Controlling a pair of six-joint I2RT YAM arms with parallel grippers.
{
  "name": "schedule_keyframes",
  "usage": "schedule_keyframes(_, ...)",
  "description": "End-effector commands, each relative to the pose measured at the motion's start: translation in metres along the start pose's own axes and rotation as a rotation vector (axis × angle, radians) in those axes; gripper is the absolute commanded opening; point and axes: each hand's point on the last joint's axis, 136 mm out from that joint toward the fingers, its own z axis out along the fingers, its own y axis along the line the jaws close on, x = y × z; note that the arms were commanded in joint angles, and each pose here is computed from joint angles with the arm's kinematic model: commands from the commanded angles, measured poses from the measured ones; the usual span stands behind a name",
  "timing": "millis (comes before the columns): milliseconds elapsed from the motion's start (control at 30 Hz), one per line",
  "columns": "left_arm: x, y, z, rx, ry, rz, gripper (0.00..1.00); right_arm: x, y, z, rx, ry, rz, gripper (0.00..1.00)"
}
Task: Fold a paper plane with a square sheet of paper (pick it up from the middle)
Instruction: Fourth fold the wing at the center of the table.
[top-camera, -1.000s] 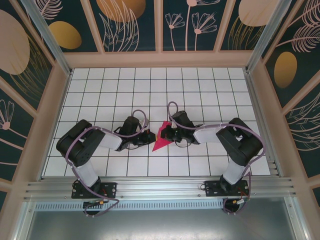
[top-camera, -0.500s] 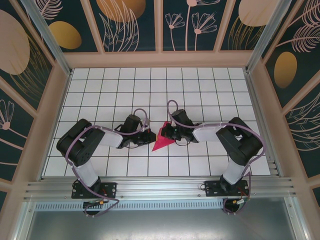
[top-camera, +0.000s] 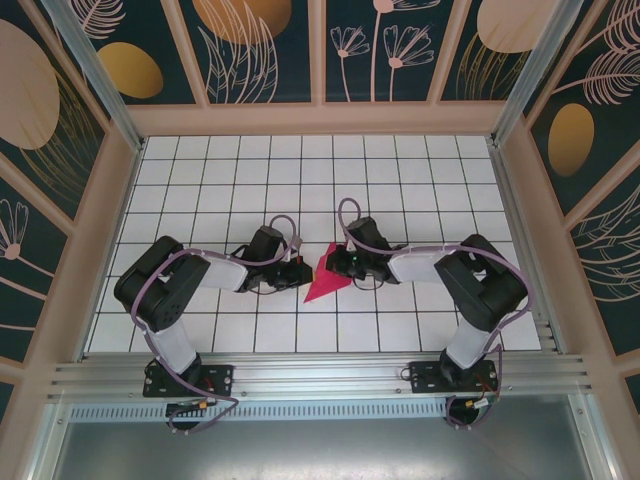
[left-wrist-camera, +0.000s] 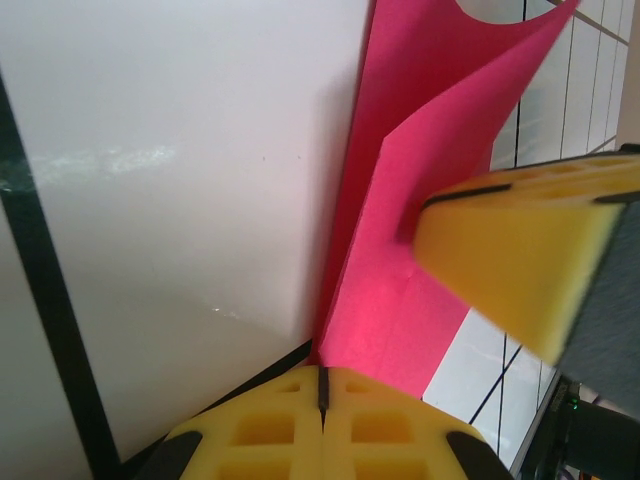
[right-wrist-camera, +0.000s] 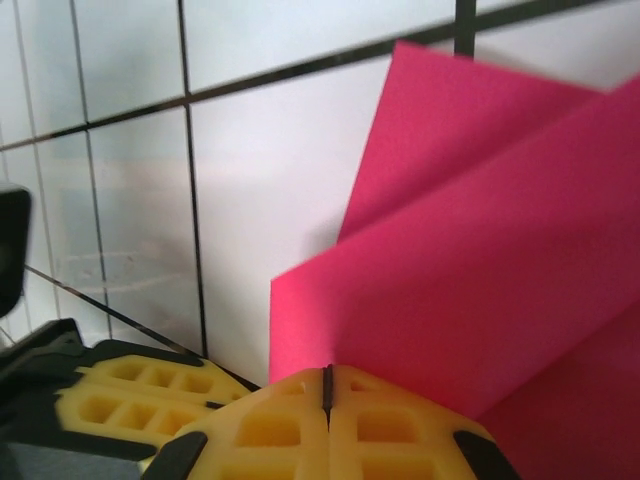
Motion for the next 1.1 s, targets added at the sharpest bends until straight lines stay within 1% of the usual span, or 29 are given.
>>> schedule_keyframes(0, 0.036, 0.081, 0.013, -0.285, 0.072, -0.063, 0.0, -0.007, 0.004, -0.006, -0.016, -0.004, -0.026, 0.02)
schedule_keyframes(233, 0.037, 0.082, 0.014, -0.286, 0.078, -0.065, 0.0, -0.002, -0.048, 0.01, 0.08, 0.01, 0.069, 0.01)
schedule_keyframes(367, 0.04, 0.086, 0.013, -0.294, 0.082, -0.066, 0.0, -0.01, -0.044, 0.002, 0.096, -0.008, 0.055, 0.01)
schedule_keyframes(567, 0.04, 0.085, 0.013, -0.293, 0.081, -0.067, 0.0, -0.029, -0.019, -0.011, 0.041, -0.039, 0.005, 0.02)
schedule_keyframes(667, 0.039, 0.084, 0.013, -0.292, 0.08, -0.066, 0.0, -0.028, -0.034, -0.007, 0.068, -0.036, 0.017, 0.02)
schedule_keyframes(800, 0.04, 0.085, 0.013, -0.29, 0.084, -0.07, 0.0, -0.014, -0.055, 0.004, 0.068, 0.008, 0.062, 0.02)
schedule_keyframes(867, 0.041, 0.086, 0.013, -0.293, 0.086, -0.07, 0.0, -0.021, -0.066, 0.001, 0.069, -0.007, 0.1, 0.02)
schedule_keyframes(1067, 0.044, 0.088, 0.012, -0.299, 0.092, -0.073, 0.0, -0.038, -0.066, -0.01, 0.056, -0.039, 0.11, 0.02)
